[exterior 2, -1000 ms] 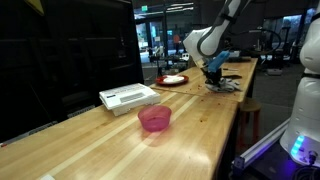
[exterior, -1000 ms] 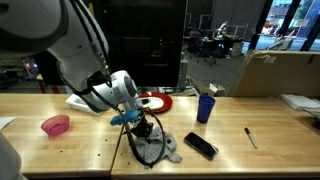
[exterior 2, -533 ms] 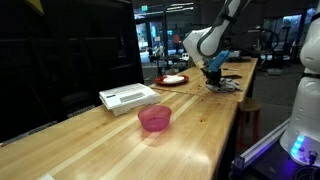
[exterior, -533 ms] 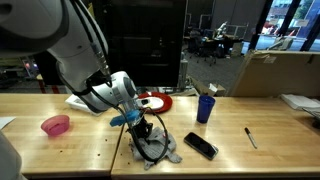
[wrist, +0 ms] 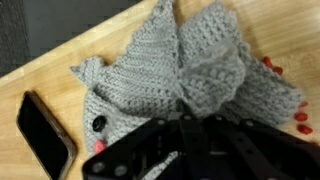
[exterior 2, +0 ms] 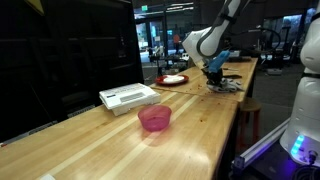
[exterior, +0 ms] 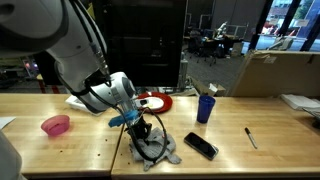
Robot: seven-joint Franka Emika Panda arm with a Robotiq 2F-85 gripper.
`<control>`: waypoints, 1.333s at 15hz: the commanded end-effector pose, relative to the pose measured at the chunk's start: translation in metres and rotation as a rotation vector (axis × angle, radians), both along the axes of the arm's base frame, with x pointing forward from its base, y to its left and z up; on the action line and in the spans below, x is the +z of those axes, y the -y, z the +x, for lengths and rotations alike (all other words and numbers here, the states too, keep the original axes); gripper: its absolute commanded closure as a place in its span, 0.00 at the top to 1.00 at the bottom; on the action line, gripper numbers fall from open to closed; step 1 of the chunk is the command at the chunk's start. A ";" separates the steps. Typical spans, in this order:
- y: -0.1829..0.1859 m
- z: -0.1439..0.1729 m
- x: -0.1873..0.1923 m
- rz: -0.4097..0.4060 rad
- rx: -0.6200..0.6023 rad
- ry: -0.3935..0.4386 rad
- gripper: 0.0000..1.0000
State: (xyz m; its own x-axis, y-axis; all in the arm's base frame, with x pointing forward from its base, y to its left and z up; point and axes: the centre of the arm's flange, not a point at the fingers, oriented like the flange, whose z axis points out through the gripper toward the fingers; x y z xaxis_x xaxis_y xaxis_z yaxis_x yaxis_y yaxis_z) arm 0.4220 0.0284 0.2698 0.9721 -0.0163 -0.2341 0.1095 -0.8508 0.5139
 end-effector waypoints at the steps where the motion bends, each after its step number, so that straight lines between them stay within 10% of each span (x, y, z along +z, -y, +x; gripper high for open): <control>1: 0.020 -0.004 -0.002 -0.074 -0.174 0.070 0.02; 11: 0.065 -0.017 0.002 -0.202 -0.530 0.187 0.02; 20: 0.038 -0.022 -0.001 -0.141 -0.677 0.171 0.02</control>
